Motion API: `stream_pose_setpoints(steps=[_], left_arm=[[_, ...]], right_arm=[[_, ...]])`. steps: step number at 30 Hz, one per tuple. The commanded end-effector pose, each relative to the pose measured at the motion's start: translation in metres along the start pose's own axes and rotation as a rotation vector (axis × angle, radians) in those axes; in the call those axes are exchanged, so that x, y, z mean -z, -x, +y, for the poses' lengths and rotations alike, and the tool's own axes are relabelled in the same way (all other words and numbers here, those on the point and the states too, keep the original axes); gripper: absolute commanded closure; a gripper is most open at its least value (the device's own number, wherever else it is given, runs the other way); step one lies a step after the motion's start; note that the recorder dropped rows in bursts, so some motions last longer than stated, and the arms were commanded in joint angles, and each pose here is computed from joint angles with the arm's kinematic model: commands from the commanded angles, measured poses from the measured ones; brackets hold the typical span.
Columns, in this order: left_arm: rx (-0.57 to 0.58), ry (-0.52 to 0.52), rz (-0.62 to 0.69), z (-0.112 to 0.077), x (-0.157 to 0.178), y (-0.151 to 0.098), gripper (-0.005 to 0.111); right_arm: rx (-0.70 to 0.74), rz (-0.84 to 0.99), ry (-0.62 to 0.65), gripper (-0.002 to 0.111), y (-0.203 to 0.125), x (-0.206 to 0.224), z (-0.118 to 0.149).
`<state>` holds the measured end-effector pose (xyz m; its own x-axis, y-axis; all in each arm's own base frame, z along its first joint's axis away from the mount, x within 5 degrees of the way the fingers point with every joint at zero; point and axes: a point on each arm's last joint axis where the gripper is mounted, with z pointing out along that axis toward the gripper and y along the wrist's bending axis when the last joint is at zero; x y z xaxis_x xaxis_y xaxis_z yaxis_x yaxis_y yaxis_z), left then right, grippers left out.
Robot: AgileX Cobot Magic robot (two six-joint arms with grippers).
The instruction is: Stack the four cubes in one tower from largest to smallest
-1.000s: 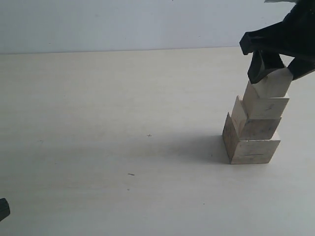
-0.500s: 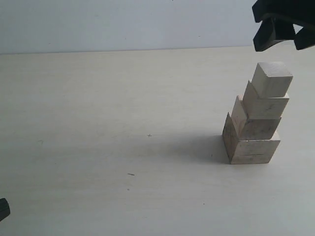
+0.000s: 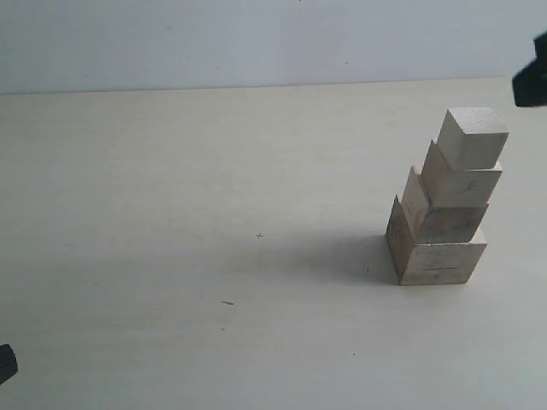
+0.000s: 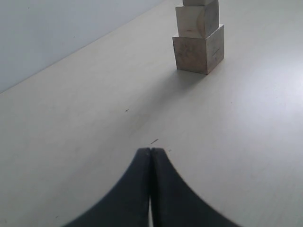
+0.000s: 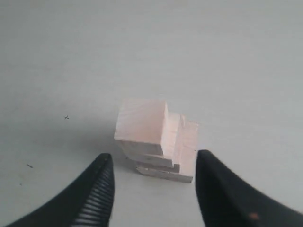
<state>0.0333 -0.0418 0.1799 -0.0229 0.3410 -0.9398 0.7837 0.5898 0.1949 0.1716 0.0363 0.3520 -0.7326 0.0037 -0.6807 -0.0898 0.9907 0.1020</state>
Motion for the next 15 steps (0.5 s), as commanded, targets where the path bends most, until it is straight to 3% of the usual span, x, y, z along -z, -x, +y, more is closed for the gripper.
stream_pose_setpoints(steps=[1, 4, 9, 15], left_arm=[[0.006, 0.004, -0.013, 0.0, 0.001, 0.001, 0.107], [0.006, 0.004, -0.013, 0.0, 0.001, 0.001, 0.107], [0.006, 0.004, -0.013, 0.0, 0.001, 0.001, 0.107], [0.006, 0.004, -0.013, 0.0, 0.001, 0.001, 0.107]], right_arm=[[-0.002, -0.093, 0.022, 0.082, -0.031, 0.015, -0.005], [-0.021, -0.096, 0.058, 0.106, -0.045, 0.017, -0.004], [0.018, -0.106, 0.25, 0.108, -0.05, -0.003, 0.013], [-0.004, -0.037, 0.228, 0.108, -0.04, -0.038, 0.014]])
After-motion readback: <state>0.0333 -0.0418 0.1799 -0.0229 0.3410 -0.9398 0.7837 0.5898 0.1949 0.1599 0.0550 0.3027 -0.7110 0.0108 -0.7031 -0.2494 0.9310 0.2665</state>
